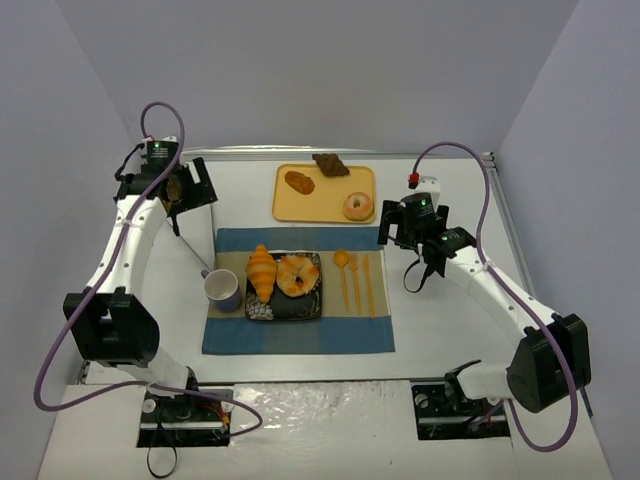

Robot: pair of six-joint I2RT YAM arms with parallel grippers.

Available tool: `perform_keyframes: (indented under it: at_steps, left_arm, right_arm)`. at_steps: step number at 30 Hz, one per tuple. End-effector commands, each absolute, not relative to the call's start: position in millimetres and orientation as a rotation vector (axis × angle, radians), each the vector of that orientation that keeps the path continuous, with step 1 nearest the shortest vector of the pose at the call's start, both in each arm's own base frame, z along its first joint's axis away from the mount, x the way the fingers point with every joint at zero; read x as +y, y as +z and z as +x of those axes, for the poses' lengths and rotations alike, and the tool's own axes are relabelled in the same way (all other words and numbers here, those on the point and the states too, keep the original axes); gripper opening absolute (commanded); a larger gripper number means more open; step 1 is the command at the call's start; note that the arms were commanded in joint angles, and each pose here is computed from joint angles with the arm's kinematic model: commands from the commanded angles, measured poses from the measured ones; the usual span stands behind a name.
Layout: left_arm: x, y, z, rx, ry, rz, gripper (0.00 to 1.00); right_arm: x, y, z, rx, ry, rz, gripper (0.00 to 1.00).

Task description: Place the bread

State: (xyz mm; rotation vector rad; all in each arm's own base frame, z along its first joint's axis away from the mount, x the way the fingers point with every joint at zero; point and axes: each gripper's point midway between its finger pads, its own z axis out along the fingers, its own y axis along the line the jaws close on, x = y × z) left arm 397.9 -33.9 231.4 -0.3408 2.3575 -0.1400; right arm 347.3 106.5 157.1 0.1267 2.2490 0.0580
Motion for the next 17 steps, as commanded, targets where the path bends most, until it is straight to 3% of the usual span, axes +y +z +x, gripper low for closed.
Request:
perform_keyframes:
  at_steps: [1, 8, 17]
  left_arm:
    - [-70.5, 249.5, 367.9, 2.321, -0.193, -0.189, 0.81]
    - [-88.7, 230.3, 336.8, 2.344, -0.194, -0.100, 0.82]
    - [-87.4, 227.1, 332.7, 2.340, -0.192, -0.091, 0.82]
  right_arm:
    - [109.8, 200.9, 356.6, 2.120, 0.118, 0.171, 1.00]
    - [110.1, 209.0, 354.9, 2.103, 0.138, 0.185, 1.00]
    - [115.2, 220.7, 361.7, 2.096, 0.155, 0.181, 1.00]
